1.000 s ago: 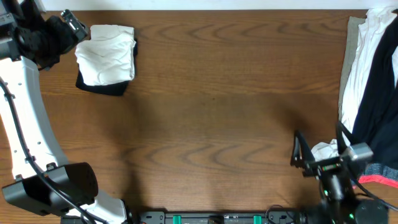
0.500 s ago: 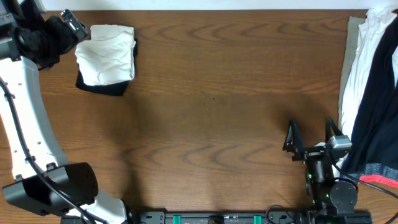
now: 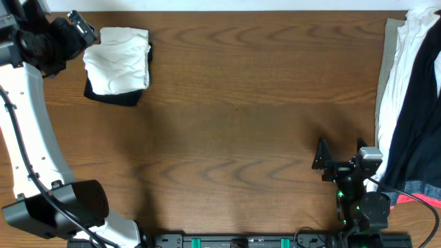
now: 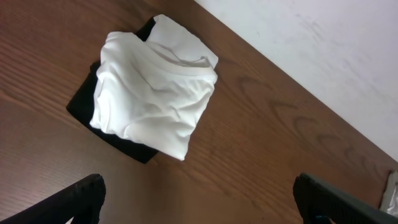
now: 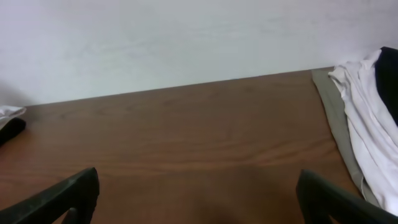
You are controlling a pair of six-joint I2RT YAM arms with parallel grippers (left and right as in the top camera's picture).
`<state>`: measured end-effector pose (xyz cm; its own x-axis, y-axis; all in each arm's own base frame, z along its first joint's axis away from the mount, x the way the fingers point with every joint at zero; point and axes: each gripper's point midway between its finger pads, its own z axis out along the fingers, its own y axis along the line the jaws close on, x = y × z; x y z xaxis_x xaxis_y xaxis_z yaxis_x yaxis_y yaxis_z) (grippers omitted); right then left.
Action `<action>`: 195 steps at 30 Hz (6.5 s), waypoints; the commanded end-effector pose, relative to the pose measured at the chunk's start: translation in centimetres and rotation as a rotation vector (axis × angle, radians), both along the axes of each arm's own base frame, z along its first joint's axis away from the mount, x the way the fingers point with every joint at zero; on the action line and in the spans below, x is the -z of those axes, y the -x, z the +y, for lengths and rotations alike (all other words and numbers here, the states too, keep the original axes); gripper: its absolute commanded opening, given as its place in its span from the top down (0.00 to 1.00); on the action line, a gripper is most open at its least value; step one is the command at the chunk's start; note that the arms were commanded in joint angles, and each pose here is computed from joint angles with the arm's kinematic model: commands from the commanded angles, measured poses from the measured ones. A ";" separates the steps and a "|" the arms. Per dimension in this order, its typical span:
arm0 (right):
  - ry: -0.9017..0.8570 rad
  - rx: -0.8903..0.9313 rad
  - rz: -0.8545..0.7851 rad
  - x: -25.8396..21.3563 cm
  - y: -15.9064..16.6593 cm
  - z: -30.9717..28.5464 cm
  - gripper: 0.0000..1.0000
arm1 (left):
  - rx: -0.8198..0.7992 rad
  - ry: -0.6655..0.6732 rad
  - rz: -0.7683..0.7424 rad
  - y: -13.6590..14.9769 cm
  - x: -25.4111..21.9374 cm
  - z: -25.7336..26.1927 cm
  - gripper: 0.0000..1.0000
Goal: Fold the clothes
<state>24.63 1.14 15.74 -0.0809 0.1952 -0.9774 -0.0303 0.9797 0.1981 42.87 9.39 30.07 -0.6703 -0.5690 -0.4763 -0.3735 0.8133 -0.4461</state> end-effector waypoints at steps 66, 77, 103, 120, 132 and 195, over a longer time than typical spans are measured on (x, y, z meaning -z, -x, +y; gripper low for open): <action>0.008 0.012 -0.001 0.0 0.0 -0.2 0.01 | 0.295 -0.069 -0.016 21.7 5.7 -13.7 0.02; 0.008 0.012 -0.001 0.0 0.0 -0.2 0.01 | 0.264 -0.120 -0.171 19.7 15.8 -13.1 0.02; 0.008 0.012 -0.001 0.0 0.0 -0.2 0.01 | 0.177 -0.250 -0.553 17.8 19.1 -12.0 0.02; 0.008 0.012 -0.001 0.0 0.0 -0.2 0.01 | 0.166 -0.260 -0.618 18.7 18.7 -11.9 0.02; 0.008 0.012 -0.001 0.0 0.0 -0.2 0.01 | 0.256 -0.380 -0.750 18.9 16.2 -12.7 0.02; 0.008 0.012 -0.001 0.0 0.0 -0.2 0.01 | 0.315 -0.453 -0.759 19.0 16.3 -13.1 0.02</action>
